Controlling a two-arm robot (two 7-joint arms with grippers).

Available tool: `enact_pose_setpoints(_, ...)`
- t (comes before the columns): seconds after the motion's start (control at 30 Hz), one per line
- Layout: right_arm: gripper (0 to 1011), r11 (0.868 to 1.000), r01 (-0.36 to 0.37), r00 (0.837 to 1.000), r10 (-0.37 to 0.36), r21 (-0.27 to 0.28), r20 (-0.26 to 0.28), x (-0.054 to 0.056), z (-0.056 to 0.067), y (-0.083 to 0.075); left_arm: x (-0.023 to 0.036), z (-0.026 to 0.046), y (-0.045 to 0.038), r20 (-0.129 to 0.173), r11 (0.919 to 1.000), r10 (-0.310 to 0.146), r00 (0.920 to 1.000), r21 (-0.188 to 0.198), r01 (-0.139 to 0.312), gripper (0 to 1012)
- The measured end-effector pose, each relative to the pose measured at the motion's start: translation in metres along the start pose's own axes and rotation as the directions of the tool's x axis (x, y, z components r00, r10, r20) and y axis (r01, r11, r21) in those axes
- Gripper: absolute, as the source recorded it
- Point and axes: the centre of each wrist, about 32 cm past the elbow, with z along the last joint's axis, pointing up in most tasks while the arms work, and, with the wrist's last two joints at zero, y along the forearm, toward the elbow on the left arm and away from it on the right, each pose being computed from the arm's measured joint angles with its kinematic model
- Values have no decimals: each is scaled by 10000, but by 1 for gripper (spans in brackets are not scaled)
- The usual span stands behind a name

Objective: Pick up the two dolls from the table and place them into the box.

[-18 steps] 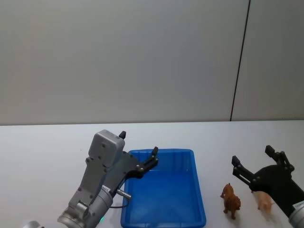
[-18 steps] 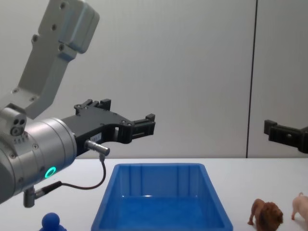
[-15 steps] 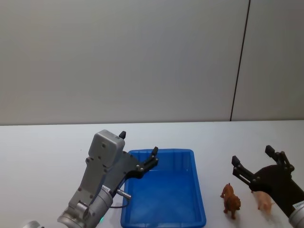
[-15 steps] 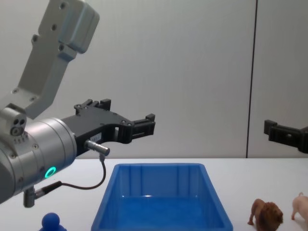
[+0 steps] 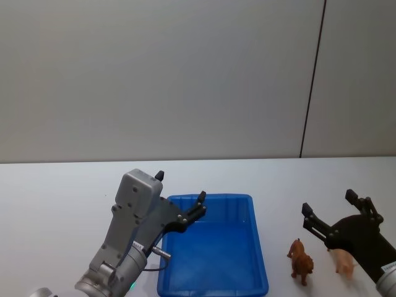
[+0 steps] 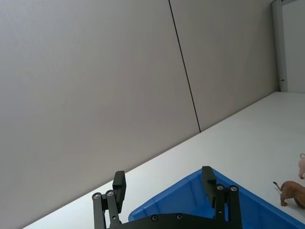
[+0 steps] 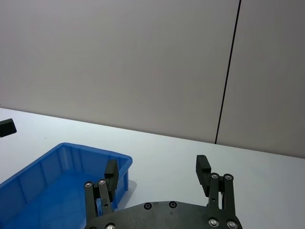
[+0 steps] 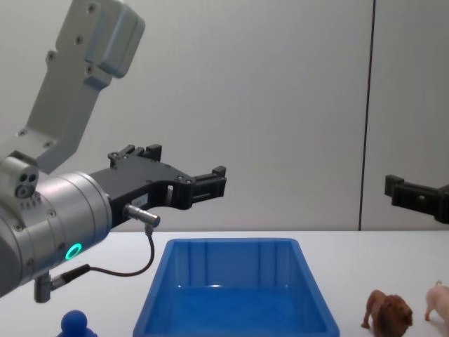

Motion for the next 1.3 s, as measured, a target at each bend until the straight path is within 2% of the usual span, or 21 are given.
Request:
enact_pose_setpoints(0.33,1001,9999,-20,10000,20,-169,25,40,-5,-4,0,0,0,0,10000,0,10000,0,0,1001)
enact_pose_setpoints(0.73,1001,9920,-25,10000,26,-1261,13,259,-95,-79,0,0,0,0,10000,1,10000,0,-1,1001)
enact_pose_setpoints(1.0,1001,9781,179,9997,-205,-2073,-103,399,-222,-164,0,0,0,0,10000,1,10000,0,-1,1001)
enact_pose_setpoints(1.3,1001,9584,355,9988,-435,-2832,-221,496,-363,-198,0,0,0,0,10000,1,10000,0,-1,1001)
